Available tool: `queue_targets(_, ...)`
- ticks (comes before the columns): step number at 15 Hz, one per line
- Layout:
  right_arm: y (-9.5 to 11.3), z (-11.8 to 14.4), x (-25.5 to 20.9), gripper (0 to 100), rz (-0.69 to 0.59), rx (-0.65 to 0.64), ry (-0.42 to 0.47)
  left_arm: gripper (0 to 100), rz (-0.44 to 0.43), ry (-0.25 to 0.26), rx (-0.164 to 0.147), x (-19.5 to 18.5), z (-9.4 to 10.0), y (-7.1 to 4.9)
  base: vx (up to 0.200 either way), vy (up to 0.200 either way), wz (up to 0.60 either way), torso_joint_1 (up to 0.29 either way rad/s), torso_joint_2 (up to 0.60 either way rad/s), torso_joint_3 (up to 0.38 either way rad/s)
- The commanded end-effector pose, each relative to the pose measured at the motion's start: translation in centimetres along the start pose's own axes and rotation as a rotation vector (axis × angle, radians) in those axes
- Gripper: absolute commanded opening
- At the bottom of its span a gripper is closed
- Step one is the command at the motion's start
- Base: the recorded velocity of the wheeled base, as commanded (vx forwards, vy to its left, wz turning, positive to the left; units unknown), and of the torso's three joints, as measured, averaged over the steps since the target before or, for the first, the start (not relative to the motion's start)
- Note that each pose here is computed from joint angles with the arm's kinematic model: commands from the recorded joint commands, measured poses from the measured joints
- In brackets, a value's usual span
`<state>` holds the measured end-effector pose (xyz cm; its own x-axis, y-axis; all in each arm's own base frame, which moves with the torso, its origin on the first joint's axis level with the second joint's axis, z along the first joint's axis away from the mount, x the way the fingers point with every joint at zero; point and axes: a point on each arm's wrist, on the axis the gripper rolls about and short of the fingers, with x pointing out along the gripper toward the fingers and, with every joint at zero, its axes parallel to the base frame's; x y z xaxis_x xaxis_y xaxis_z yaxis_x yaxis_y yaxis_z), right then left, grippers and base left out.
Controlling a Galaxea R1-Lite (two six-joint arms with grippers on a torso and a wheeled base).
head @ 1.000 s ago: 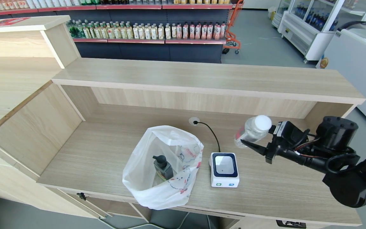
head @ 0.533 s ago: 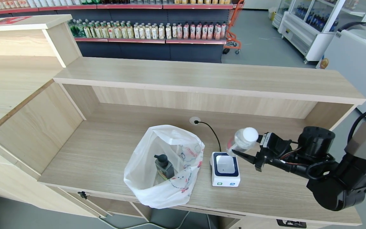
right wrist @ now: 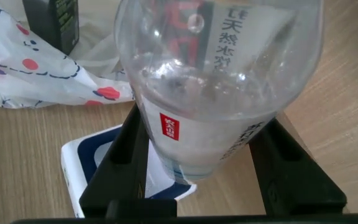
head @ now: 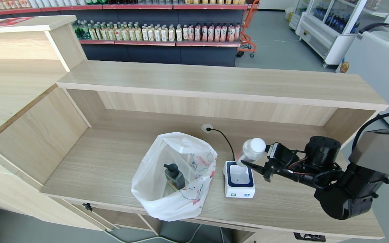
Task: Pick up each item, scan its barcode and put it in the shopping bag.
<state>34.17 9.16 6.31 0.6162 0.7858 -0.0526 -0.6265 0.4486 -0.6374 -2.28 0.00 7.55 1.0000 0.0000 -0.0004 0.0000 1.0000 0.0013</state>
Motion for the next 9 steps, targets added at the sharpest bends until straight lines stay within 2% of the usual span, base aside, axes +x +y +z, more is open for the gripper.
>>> queue_targets(1, 0.2, -0.6, 1.0, 0, 0.009, -0.008, -0.009, 100, 0.0, 0.0, -0.001, 0.0, 0.0, 0.0, 0.0, 0.0, 0.0, 0.0, 0.0, 0.0)
queue_targets(9, 0.9, -1.4, 3.1, 0, 0.031, -0.025, -0.035, 100, 0.0, 0.0, 0.0, 0.0, 0.0, 0.0, 0.0, 0.0, 0.0, 0.0, 0.0, 0.0)
